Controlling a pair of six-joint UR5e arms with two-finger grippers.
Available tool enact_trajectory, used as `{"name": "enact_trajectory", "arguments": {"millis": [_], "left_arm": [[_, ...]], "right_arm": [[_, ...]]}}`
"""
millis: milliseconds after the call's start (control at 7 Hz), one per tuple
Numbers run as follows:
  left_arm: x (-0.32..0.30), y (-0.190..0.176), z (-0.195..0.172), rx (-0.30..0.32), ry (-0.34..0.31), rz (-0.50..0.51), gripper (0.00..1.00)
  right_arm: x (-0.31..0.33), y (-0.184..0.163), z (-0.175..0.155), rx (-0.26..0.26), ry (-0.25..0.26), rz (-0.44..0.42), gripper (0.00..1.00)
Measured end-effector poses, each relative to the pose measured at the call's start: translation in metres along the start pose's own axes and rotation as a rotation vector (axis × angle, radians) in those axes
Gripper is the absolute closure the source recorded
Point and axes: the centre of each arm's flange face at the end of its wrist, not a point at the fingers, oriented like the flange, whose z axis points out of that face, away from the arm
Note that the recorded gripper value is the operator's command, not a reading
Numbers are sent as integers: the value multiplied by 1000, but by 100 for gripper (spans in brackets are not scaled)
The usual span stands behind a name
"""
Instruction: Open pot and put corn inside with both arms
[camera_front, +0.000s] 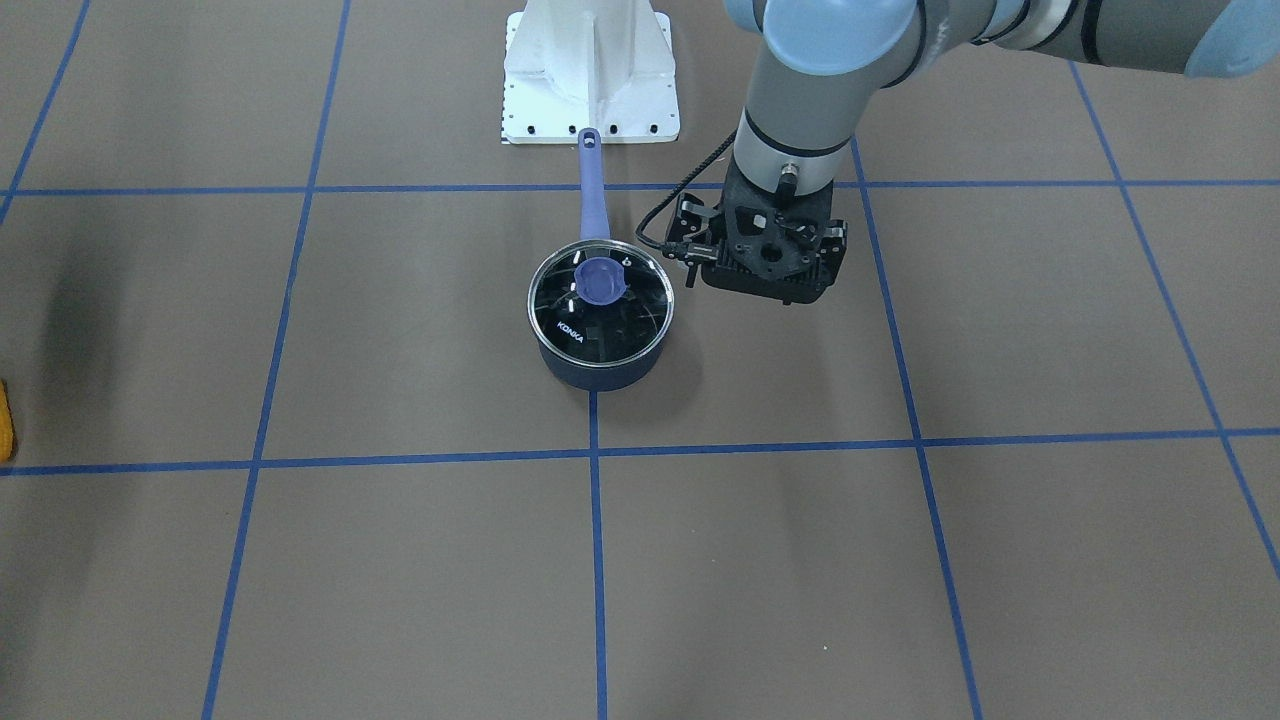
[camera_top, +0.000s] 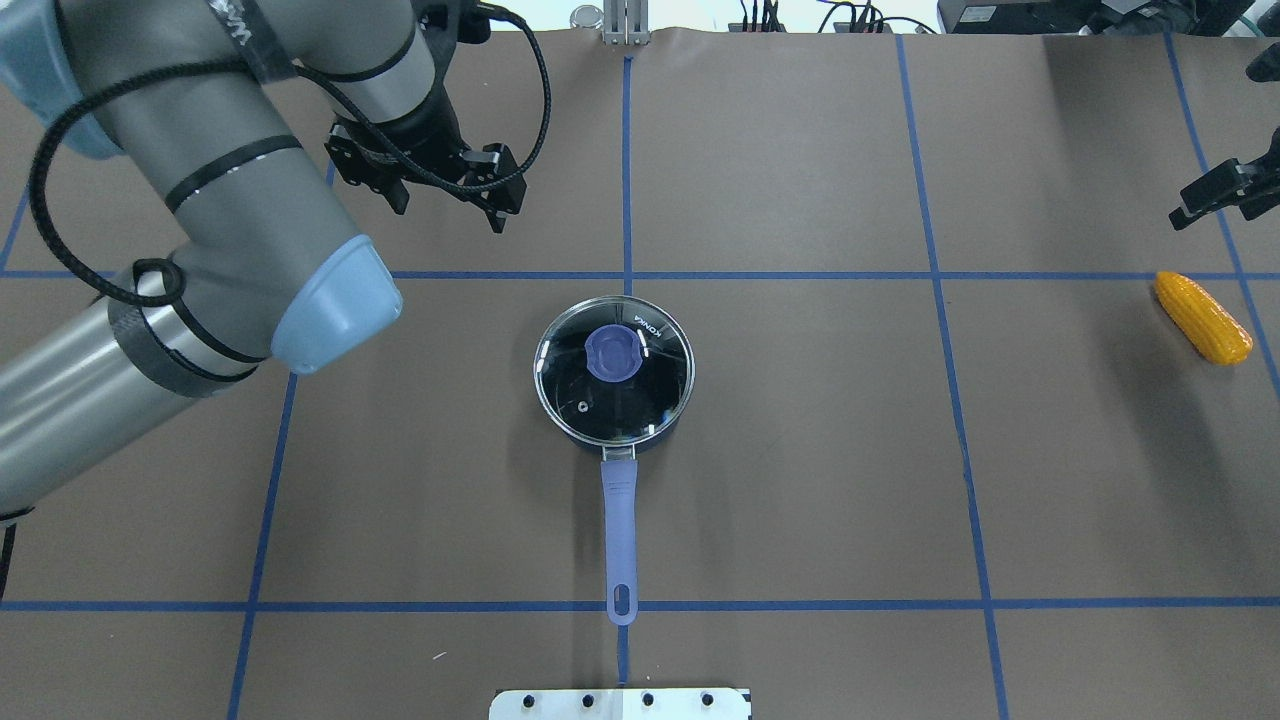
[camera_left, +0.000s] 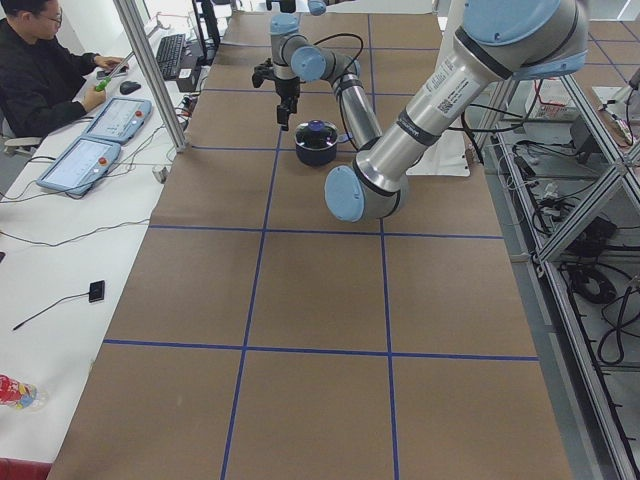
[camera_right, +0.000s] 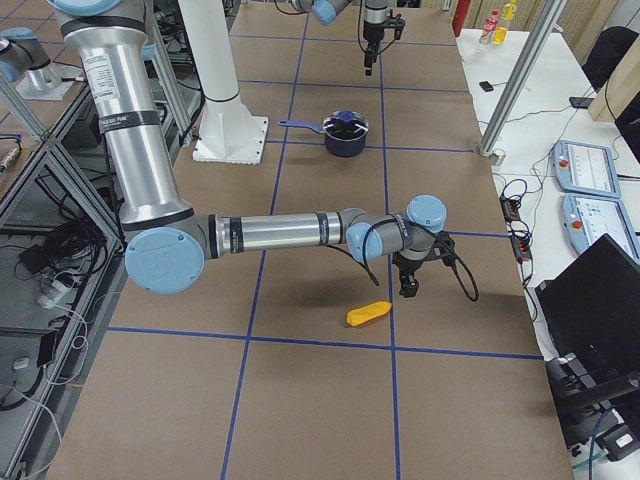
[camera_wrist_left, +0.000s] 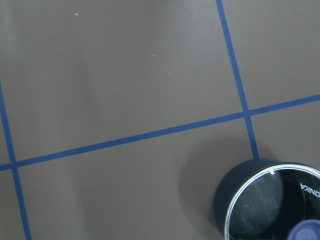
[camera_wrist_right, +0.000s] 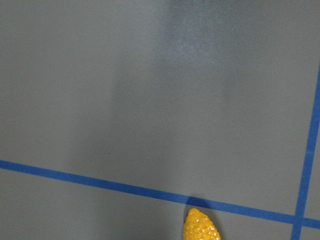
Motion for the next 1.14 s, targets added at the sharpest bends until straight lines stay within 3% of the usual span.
{"name": "enact_trajectory", "arguments": {"millis": [286,857,1143], "left_arm": [[32,3,10,0,8,25,0],[48,3,25,-5,23,44,1],[48,4,26,-6,23,43,1]], "right_arm": [[9,23,22,8,-4,-47,0],[29,48,41,0,-1,-62,1],[37,58,54,-16,47,-110,6]]}}
